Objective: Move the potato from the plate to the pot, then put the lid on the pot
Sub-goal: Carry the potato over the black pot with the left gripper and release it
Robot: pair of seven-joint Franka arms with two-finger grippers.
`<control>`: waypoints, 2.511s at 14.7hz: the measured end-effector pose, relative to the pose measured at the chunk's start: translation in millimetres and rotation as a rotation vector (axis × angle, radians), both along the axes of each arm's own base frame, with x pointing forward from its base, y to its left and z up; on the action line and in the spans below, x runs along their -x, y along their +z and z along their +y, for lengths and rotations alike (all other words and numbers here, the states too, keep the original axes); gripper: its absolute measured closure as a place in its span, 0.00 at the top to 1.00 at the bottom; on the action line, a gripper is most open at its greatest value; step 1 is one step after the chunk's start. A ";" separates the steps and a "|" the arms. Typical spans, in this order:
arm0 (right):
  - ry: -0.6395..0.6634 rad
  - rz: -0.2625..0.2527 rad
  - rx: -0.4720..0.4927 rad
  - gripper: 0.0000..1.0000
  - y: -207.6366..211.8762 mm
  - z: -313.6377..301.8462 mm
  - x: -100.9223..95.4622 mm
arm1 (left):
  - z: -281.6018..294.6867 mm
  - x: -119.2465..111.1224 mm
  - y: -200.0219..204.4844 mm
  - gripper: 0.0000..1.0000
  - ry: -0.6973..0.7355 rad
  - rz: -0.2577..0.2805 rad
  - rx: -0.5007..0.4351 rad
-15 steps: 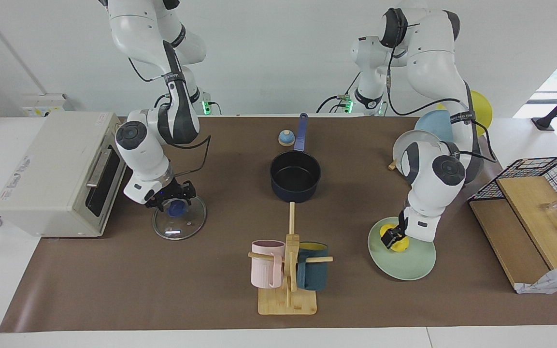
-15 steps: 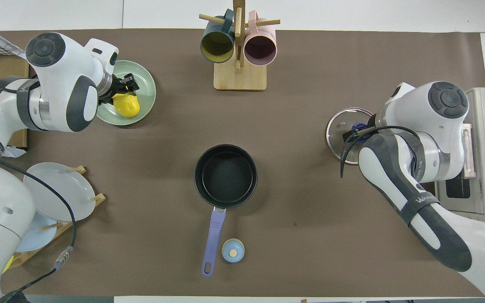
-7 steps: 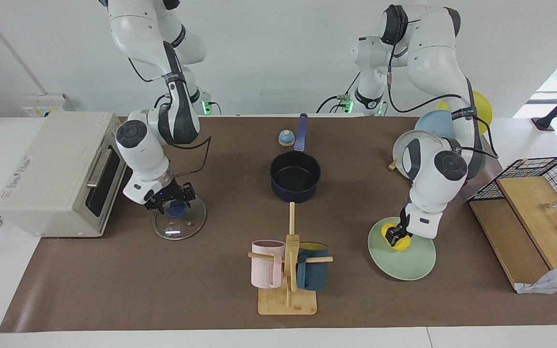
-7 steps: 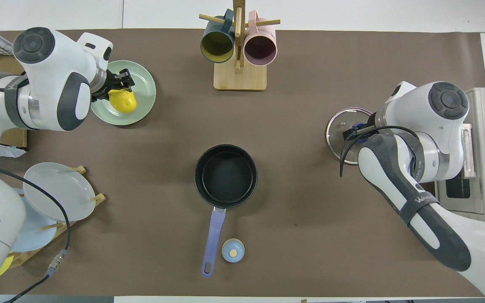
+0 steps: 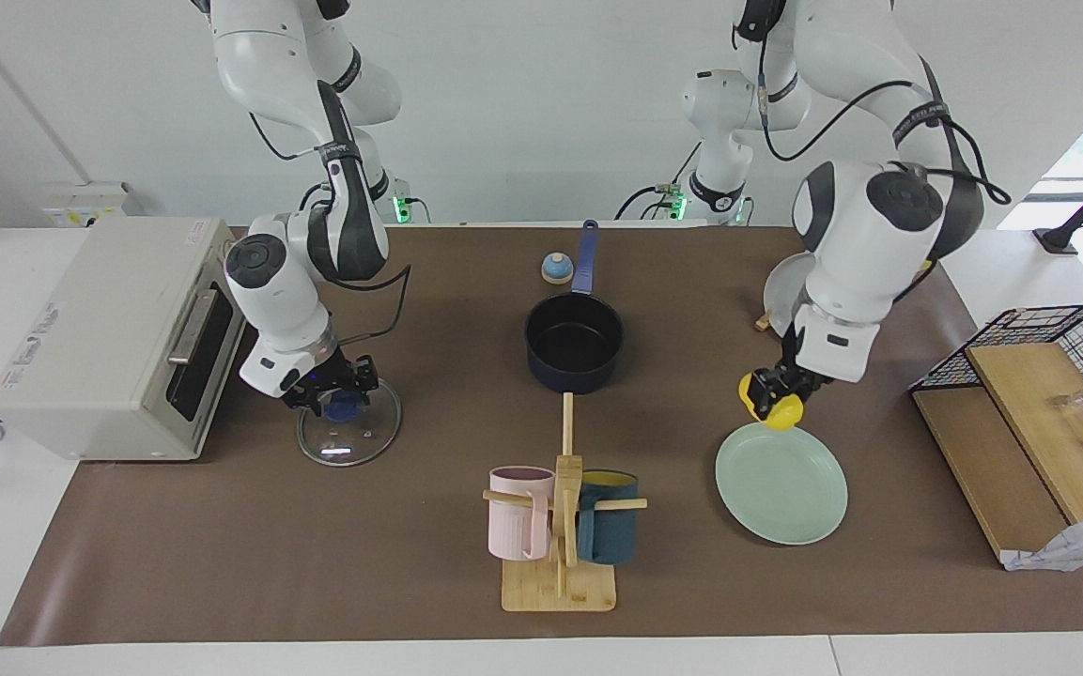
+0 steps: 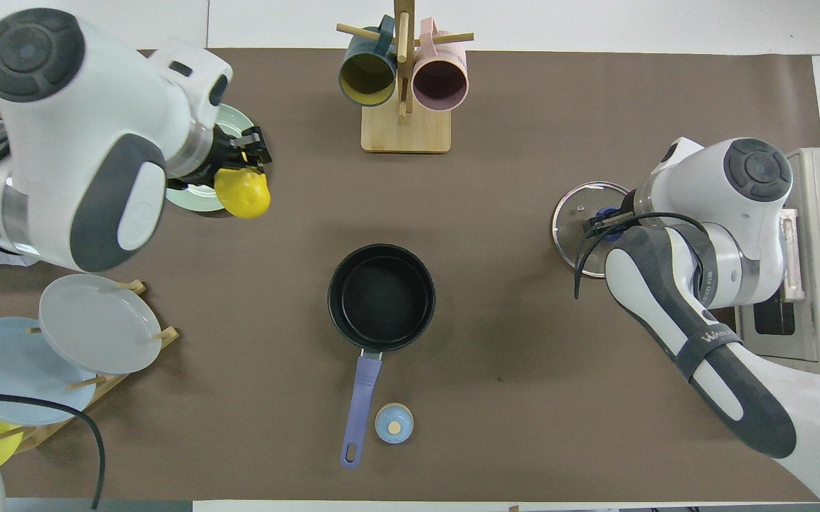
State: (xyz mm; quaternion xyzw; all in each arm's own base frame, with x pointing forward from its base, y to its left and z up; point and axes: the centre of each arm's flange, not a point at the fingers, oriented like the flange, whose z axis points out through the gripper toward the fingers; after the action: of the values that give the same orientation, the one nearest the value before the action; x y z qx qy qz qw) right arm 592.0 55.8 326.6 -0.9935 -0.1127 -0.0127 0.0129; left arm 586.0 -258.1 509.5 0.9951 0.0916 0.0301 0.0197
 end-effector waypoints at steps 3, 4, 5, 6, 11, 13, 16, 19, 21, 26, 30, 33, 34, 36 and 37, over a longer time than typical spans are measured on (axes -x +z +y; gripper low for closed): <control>0.000 0.000 0.000 0.66 0.1 0.0 -0.1 | -70.0 55.1 -25.8 0.64 -0.100 0.036 -0.018; 0.000 0.000 0.000 0.66 0.2 0.0 -0.2 | -85.4 69.3 -35.2 0.64 -0.128 0.026 -0.013; 0.000 -0.001 0.000 0.66 0.9 0.2 -0.9 | -98.0 83.6 -46.6 0.64 -0.156 0.012 -0.005; 0.001 0.001 0.000 0.66 2.8 0.7 -1.9 | -107.8 97.7 -59.7 0.64 -0.181 0.001 0.000; 0.017 0.021 -0.001 0.66 36.3 9.9 -14.7 | -134.5 145.2 -111.8 0.64 -0.264 -0.006 0.005; 0.041 0.024 -0.002 0.66 55.7 24.2 -16.8 | -137.0 155.5 -129.3 0.64 -0.280 -0.019 0.014; 0.074 0.037 -0.001 0.66 82.5 44.0 -16.7 | -134.3 162.7 -146.1 0.64 -0.290 -0.023 0.016; 0.084 0.055 0.001 0.66 102.3 49.3 -18.1 | -133.2 167.6 -158.4 0.64 -0.299 -0.016 0.011; 0.089 0.062 0.002 0.66 109.7 51.9 -18.1 | -136.7 172.0 -166.4 0.64 -0.309 -0.012 0.009; 0.114 0.063 0.003 0.66 120.8 67.3 -12.2 | -141.7 172.7 -177.3 0.64 -0.317 -0.016 0.012; 0.112 0.078 0.005 0.66 130.1 66.6 -10.9 | -142.2 172.8 -178.8 0.64 -0.331 -0.017 0.011; 0.104 0.078 0.005 0.66 132.2 66.7 -11.2 | -142.3 172.8 -179.0 0.69 -0.342 -0.018 0.011; 0.100 0.081 0.005 0.66 134.0 66.7 -11.3 | -142.3 172.9 -179.3 0.74 -0.345 -0.017 0.010; 0.097 0.085 0.006 0.66 140.5 66.7 -11.6 | -142.1 172.9 -179.9 0.78 -0.345 -0.016 0.009; 0.097 0.084 0.006 0.66 143.6 66.8 -12.1 | -141.6 172.4 -180.0 0.80 -0.346 -0.016 0.009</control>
State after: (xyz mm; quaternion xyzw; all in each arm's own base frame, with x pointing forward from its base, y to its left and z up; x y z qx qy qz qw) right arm 604.0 122.5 470.2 -0.9865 -0.1601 0.0302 0.0154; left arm 413.6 -399.7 329.5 0.9957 -0.0810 0.0339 0.0296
